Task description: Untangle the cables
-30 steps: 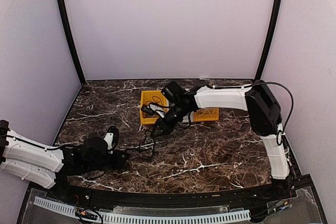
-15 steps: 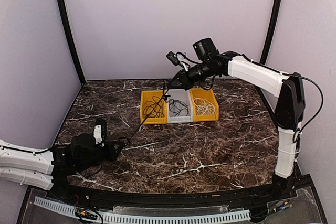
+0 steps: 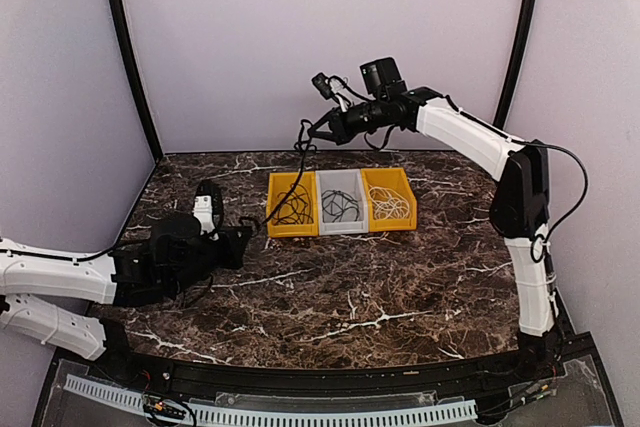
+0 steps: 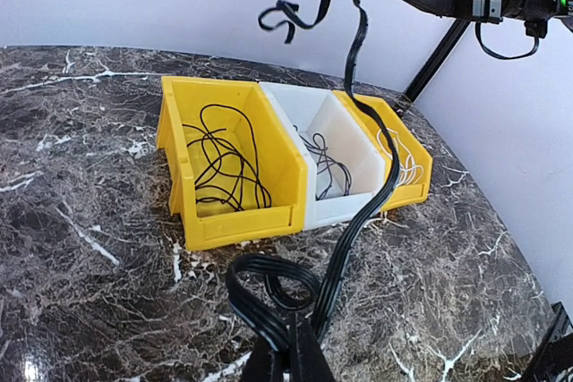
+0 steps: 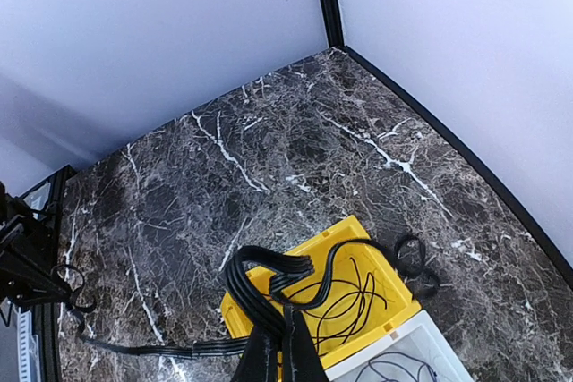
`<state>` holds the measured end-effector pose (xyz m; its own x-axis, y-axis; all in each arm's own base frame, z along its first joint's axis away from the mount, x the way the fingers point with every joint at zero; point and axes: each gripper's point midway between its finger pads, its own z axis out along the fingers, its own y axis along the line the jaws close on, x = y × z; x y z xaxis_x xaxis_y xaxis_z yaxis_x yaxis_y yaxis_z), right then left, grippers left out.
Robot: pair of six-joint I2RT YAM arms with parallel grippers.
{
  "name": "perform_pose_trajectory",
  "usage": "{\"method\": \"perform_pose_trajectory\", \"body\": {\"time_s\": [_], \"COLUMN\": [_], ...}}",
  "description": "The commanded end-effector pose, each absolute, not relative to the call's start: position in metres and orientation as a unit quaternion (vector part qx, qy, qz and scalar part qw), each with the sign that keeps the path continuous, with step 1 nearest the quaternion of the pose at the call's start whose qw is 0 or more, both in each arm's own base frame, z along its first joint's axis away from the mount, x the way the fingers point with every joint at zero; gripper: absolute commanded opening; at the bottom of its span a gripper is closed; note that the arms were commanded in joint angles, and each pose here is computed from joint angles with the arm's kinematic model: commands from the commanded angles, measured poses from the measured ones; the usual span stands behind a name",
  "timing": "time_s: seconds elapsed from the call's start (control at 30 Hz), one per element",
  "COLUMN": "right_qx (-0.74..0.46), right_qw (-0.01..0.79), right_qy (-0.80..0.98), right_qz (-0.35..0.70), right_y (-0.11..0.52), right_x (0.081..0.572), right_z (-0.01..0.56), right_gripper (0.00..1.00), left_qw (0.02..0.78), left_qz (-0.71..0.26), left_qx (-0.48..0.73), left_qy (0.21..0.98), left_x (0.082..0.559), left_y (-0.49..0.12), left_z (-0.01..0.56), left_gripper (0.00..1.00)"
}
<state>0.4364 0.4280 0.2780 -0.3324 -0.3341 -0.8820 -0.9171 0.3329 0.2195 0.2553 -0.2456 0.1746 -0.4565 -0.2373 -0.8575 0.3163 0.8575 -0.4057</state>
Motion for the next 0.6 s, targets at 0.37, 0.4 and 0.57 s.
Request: {"method": "perform_pose_trajectory", "body": {"time_s": [0.37,0.4,0.57], "right_qx": [-0.429,-0.428,-0.412], "right_qw": [0.364,0.362,0.348], "right_qy": [0.725,0.727,0.754], "right_qz": [0.397,0.396,0.376], "right_y": [0.455,0.457,0.459], "right_x": [0.45,0.45,0.464], "right_z": [0.233,0.229,0.191], "right_gripper": [0.0,0.0,0.0], "left_qw": [0.583,0.584,0.578], "left_qz": [-0.261,-0.262,-0.256], "left_qx": [0.025,0.024,0.015], "left_qy": [0.769,0.768,0.775], "left_x": [0.299,0.3,0.309], "left_y": [-0.274,-0.275,-0.274], "left_z": [0.241,0.243,0.239], "left_gripper": [0.0,0.0,0.0]}}
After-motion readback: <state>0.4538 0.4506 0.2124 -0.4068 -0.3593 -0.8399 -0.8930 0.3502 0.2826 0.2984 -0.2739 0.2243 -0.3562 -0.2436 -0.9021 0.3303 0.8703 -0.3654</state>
